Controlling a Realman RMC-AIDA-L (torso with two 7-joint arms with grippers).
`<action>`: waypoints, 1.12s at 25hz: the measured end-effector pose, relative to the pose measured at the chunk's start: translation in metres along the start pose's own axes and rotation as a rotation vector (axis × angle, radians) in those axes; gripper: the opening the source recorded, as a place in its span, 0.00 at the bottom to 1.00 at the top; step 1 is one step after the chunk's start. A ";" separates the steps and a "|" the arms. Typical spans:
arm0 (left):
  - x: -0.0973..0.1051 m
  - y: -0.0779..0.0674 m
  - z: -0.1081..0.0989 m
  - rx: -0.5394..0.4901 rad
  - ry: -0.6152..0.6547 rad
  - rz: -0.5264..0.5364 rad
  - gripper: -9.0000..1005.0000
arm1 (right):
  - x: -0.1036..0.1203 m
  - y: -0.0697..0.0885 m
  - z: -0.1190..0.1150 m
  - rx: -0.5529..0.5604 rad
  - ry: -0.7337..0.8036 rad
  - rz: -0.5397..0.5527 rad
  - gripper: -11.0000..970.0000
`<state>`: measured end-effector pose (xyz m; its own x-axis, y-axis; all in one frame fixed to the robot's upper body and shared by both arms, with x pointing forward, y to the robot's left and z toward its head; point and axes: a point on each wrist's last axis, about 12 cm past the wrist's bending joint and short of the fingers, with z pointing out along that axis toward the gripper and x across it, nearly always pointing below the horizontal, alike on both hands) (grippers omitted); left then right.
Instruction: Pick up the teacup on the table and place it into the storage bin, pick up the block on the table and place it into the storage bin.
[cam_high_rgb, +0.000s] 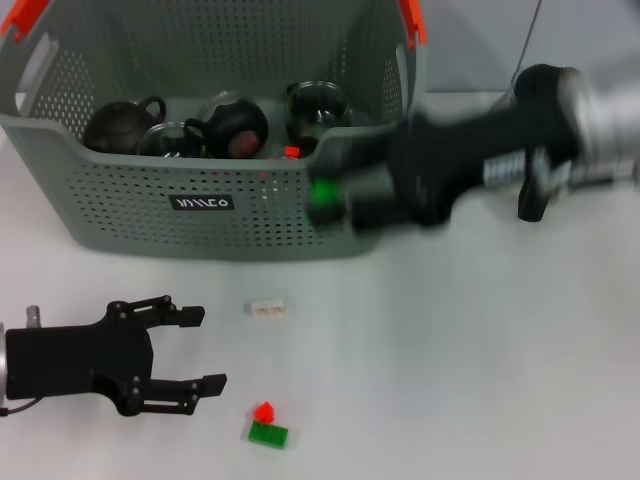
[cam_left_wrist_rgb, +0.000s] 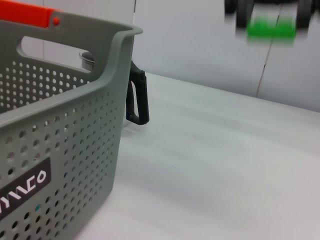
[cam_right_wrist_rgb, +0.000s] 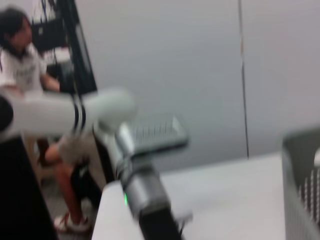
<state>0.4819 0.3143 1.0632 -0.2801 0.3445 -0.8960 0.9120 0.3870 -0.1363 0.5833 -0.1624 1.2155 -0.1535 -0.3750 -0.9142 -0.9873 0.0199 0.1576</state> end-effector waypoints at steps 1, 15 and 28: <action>0.000 0.000 0.000 0.001 0.000 0.000 0.88 | -0.013 -0.001 -0.003 0.006 -0.027 -0.002 0.45; -0.010 0.003 0.002 0.033 -0.011 0.022 0.88 | -0.075 -0.085 0.020 0.492 -0.009 0.100 0.45; -0.018 0.009 0.001 0.053 -0.011 -0.032 0.89 | -0.065 -0.088 0.033 0.526 0.056 0.077 0.68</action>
<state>0.4952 0.3106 1.0782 -0.3061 0.3236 -0.8953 0.9173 0.3517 -0.1865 0.6792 -0.1091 1.2488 -0.2384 -0.4023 -0.8839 -0.8626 0.5059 0.0024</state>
